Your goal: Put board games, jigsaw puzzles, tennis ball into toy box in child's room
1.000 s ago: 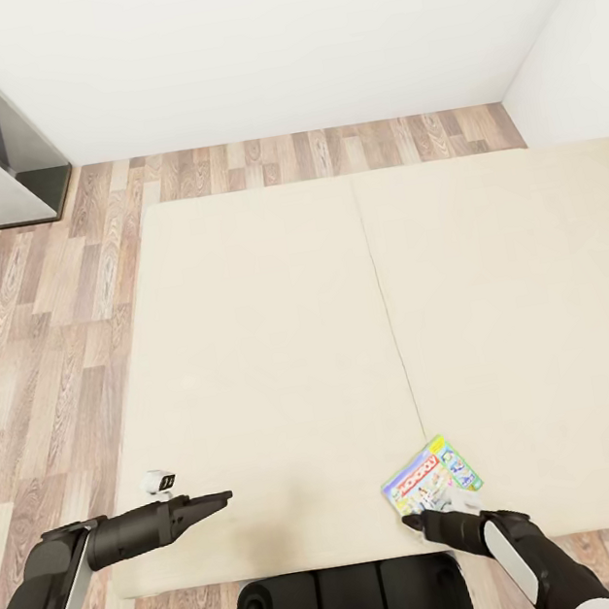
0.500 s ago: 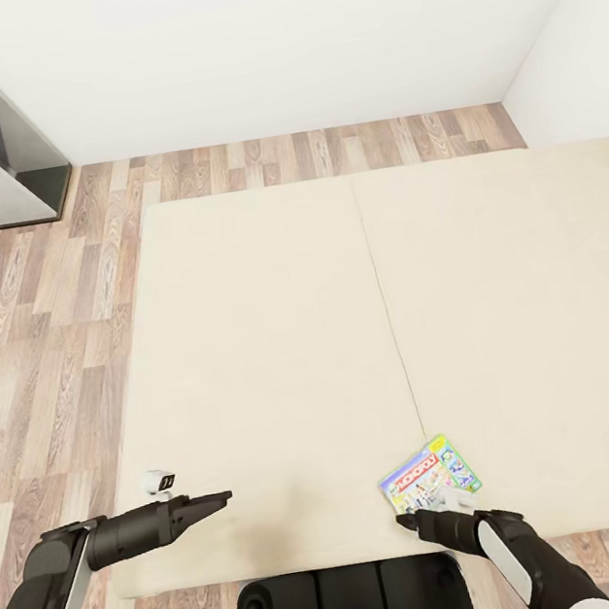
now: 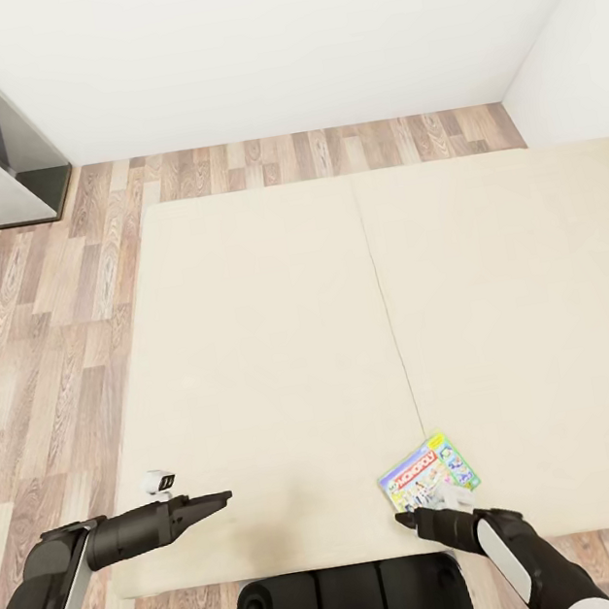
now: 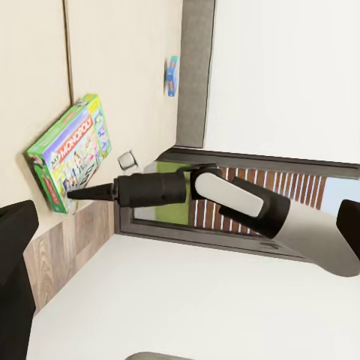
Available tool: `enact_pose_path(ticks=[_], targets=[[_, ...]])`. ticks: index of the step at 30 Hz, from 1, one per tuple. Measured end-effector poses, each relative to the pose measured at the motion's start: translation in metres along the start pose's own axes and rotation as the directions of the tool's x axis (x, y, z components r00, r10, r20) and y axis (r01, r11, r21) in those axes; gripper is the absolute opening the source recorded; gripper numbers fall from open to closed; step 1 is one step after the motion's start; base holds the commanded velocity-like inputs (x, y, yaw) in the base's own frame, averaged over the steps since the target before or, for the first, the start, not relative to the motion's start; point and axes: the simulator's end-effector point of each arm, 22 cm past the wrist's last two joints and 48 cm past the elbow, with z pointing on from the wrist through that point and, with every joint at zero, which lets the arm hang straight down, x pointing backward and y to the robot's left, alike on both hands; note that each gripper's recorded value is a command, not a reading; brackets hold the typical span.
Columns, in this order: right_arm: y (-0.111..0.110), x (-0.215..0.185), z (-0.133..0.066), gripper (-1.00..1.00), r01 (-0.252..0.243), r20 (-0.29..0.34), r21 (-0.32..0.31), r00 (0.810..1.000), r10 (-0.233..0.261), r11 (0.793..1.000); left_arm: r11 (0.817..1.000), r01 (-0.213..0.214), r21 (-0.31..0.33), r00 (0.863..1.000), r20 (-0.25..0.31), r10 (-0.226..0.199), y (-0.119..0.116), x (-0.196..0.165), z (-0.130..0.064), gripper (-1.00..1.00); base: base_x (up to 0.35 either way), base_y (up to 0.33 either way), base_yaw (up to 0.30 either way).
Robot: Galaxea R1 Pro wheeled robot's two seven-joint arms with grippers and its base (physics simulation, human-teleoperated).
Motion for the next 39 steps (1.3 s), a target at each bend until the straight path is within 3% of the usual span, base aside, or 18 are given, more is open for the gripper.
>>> enact_pose_path(ticks=[22, 39], targets=[[0.009, -0.018, -0.004, 1.00, 0.019, 0.039, -0.010, 0.999, -0.018, 1.000, 1.000, 0.001, -0.001, 1.000, 0.002, -0.001, 0.000, 0.000, -0.001, 1.00, 0.000, 0.000, 0.000], [0.044, -0.028, 0.003, 1.00, 0.029, 0.054, -0.058, 0.998, -0.026, 0.998, 1.000, 0.001, -0.001, 1.000, 0.002, -0.001, 0.000, 0.000, -0.001, 1.00, 0.000, 0.000, 0.000]])
